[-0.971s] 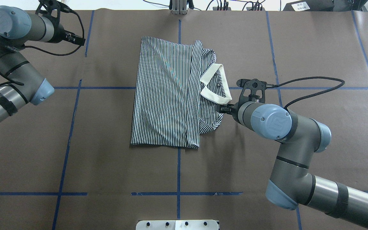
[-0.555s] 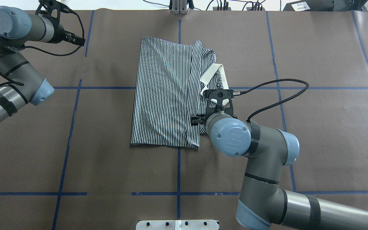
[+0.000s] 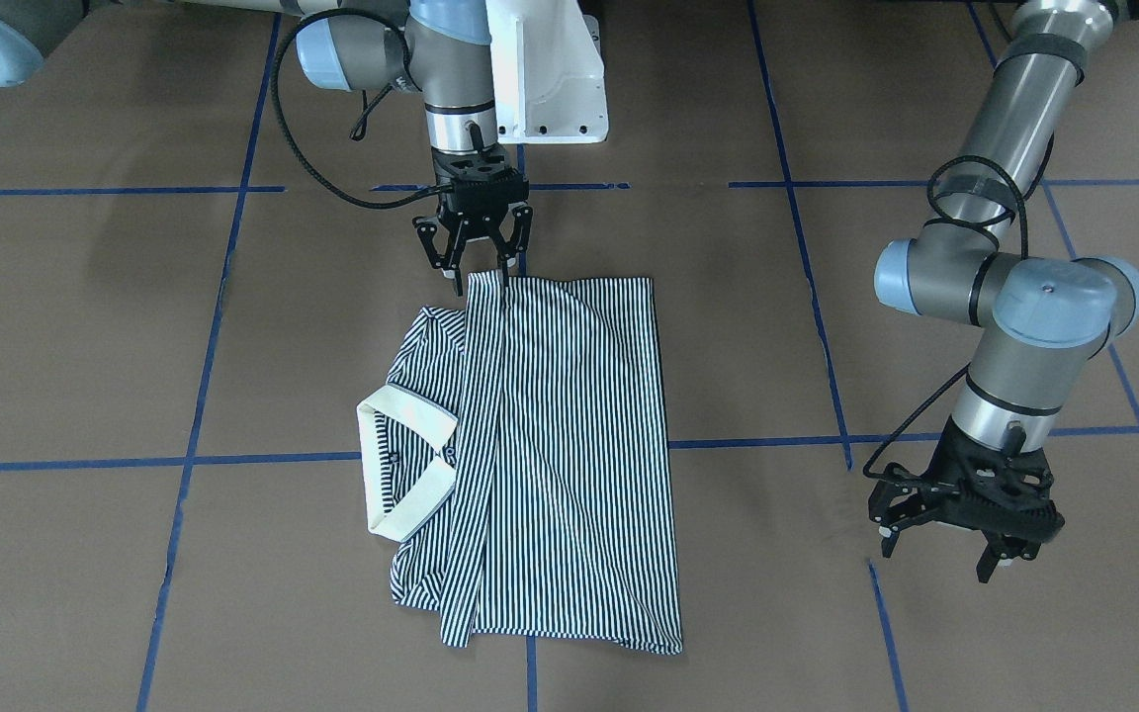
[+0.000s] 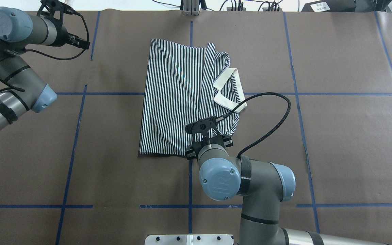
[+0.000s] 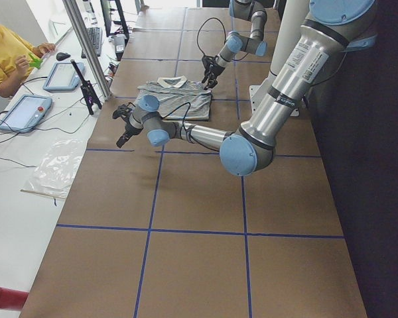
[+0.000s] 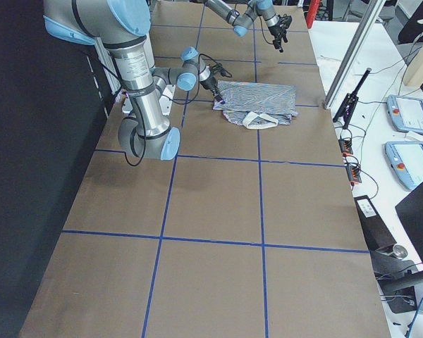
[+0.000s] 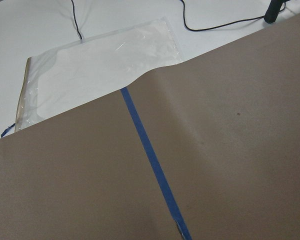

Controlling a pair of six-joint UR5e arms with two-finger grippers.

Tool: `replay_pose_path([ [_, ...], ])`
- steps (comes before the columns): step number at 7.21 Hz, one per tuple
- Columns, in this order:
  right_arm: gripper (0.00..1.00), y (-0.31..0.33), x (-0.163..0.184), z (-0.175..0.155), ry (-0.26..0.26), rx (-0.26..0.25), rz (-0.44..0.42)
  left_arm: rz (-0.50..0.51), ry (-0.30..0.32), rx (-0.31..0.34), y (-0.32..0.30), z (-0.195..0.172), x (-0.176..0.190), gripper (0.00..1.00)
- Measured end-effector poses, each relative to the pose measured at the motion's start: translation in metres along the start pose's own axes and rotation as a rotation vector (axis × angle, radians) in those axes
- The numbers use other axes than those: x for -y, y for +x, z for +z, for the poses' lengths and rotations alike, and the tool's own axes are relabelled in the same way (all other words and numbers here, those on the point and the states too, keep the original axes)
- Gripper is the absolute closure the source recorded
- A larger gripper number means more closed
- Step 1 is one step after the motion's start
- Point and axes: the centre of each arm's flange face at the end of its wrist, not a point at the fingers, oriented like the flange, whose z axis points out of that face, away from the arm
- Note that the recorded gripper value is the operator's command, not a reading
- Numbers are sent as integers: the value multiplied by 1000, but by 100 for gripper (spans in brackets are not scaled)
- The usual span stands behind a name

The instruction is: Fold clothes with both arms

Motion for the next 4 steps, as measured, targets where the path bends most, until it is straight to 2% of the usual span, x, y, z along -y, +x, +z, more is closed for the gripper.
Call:
replay_pose_path([
  [3, 70, -21, -15, 8, 3, -13, -57, -1, -6, -5, -1, 0, -2, 0],
  [4, 70, -21, -16, 9, 2, -17, -81, -1, -9, -10, 0, 0, -2, 0],
])
